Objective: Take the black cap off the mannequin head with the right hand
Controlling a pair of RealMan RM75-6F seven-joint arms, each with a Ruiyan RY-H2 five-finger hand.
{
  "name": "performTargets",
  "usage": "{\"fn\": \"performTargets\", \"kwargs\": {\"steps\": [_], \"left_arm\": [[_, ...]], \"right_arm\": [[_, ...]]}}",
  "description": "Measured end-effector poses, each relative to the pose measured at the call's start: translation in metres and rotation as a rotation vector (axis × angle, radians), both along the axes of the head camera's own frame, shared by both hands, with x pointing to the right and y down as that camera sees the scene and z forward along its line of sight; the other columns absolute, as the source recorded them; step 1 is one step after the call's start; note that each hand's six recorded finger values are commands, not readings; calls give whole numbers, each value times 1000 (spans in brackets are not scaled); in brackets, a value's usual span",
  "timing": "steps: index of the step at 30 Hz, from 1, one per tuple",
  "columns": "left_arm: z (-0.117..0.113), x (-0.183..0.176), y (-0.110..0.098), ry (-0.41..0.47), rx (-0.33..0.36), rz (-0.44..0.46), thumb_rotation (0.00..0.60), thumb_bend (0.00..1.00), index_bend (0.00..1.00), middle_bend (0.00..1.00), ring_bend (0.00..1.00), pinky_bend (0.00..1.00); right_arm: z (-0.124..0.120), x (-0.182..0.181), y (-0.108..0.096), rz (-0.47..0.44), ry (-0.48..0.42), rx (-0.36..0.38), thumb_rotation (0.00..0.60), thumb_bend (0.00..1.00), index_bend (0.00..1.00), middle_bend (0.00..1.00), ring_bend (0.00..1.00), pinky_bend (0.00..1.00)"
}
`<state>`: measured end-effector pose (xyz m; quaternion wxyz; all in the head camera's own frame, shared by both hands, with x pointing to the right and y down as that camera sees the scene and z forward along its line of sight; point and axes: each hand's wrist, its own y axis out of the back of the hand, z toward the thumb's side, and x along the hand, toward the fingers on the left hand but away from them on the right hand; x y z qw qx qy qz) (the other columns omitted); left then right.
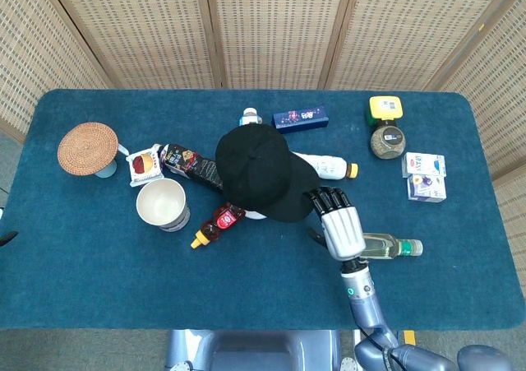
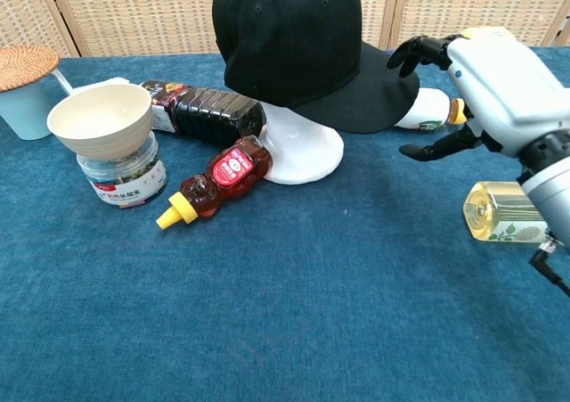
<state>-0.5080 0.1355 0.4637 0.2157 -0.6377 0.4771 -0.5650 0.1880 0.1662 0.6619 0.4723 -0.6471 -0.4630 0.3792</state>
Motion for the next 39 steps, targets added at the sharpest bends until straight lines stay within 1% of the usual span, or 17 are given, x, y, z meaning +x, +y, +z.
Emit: {"fn": "performTargets", "kwargs": {"steps": [7,10,19,21,24,27,32,34,36,39], "left_arm": [[3,-2,0,4,-11,-4,600,95,56,0,0,138],[4,-3,0,4,-14,-7,600,94,55,0,0,137],[9,-5,0,10,-30,-13,600,95,59,0,0,137],[9,-6,0,9,-32,-13,600,96,60,0,0,137],[10,-7,0,9,-34,-16,600,95,63,0,0,138],[11,-6,1,12,-37,-17,600,95,65,0,0,138],[12,-6,1,11,-40,-14,600,94,65,0,0,138],[12,-7,1,11,-38,-17,600,94,65,0,0,138],[11,-7,1,11,-38,-18,600,94,65,0,0,138],[11,-8,1,10,-38,-21,600,95,65,0,0,138]], "right_arm": [[3,-10,-5,37,-20,29,600,0,354,410,319,268],[6,-12,-6,45,-21,28,600,26,366,434,337,274],[9,-14,-6,45,-27,37,600,301,396,472,374,309],[8,-13,-6,46,-31,46,600,377,401,478,382,319],[6,-12,-6,44,-42,59,600,450,410,484,388,325],[5,-12,-5,38,-48,63,600,479,419,492,397,334],[2,-14,-4,29,-60,78,600,510,477,536,454,416],[2,-16,-4,23,-67,81,600,530,496,552,474,465],[1,-17,-5,15,-72,91,600,551,514,570,497,535],[0,-18,-6,4,-74,108,600,567,537,590,530,605]]}}
